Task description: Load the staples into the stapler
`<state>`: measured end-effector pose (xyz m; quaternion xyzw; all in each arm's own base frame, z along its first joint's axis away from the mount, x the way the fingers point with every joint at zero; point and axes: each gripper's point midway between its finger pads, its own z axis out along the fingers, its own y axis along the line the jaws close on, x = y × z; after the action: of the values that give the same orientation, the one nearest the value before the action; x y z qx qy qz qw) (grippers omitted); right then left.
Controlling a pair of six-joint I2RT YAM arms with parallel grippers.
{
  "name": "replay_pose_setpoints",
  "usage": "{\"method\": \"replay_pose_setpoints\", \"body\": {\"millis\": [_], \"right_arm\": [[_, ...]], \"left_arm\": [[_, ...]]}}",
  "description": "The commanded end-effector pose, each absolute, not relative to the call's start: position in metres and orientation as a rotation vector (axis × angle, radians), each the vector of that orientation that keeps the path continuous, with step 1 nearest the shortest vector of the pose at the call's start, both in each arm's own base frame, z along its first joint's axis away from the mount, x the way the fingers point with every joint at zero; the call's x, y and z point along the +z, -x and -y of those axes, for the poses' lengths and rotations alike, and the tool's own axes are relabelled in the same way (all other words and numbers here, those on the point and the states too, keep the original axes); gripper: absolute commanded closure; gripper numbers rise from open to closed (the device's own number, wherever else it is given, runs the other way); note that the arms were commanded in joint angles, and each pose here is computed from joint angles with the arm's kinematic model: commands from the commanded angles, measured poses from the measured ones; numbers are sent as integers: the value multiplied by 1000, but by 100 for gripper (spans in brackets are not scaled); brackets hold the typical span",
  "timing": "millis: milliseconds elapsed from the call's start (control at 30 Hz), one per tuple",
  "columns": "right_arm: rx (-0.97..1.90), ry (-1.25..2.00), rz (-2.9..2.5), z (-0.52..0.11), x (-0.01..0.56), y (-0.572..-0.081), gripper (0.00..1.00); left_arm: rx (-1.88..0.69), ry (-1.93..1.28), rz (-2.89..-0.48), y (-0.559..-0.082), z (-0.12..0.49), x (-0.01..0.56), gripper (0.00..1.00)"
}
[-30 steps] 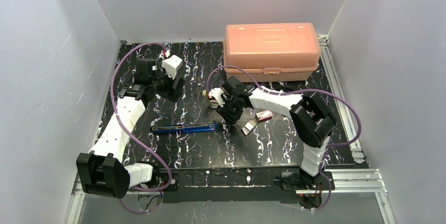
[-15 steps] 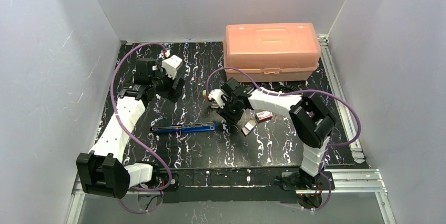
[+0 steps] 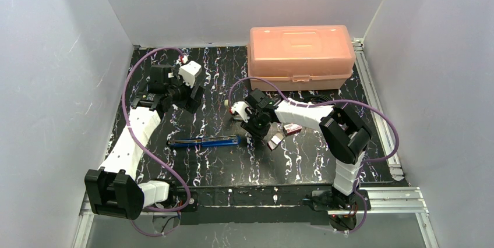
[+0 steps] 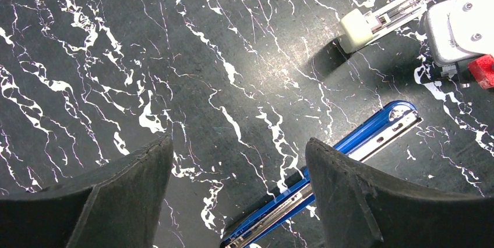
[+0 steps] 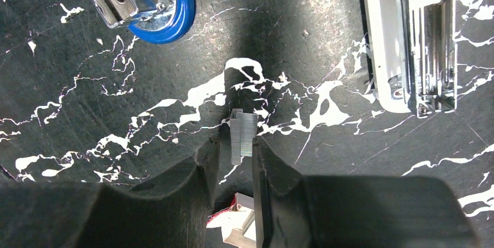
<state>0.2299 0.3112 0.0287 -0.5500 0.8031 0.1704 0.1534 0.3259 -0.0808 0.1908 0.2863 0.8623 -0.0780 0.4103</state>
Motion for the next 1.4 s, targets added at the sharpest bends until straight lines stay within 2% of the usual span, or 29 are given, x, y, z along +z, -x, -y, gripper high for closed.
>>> {"method": "replay_pose_setpoints", "body": {"millis": [0,467,733,800,1133,1367], "right_arm": [[486,1593,-2272,-314,30,-229,66],[495,1588,-2271,-316,31,-230,85],[512,1585,-2263,-319,36,-229,89],[517,1584,-2255,-319,40,-229,86],[454,1593,-2241,-312,42,-231,59],[419,1632,-2235,-307,32,-223,56]], "left_arm": [[-204,-727,-2164,-321,80,192,18],[-204,-727,-2165,-322,79,193,18],[-205,-729,-2167,-322,79,192,18],[-206,-730,-2166,-322,79,193,18],[-212,-730,-2165,-323,80,193,18],[-221,-727,-2175,-322,81,188,18]]}}
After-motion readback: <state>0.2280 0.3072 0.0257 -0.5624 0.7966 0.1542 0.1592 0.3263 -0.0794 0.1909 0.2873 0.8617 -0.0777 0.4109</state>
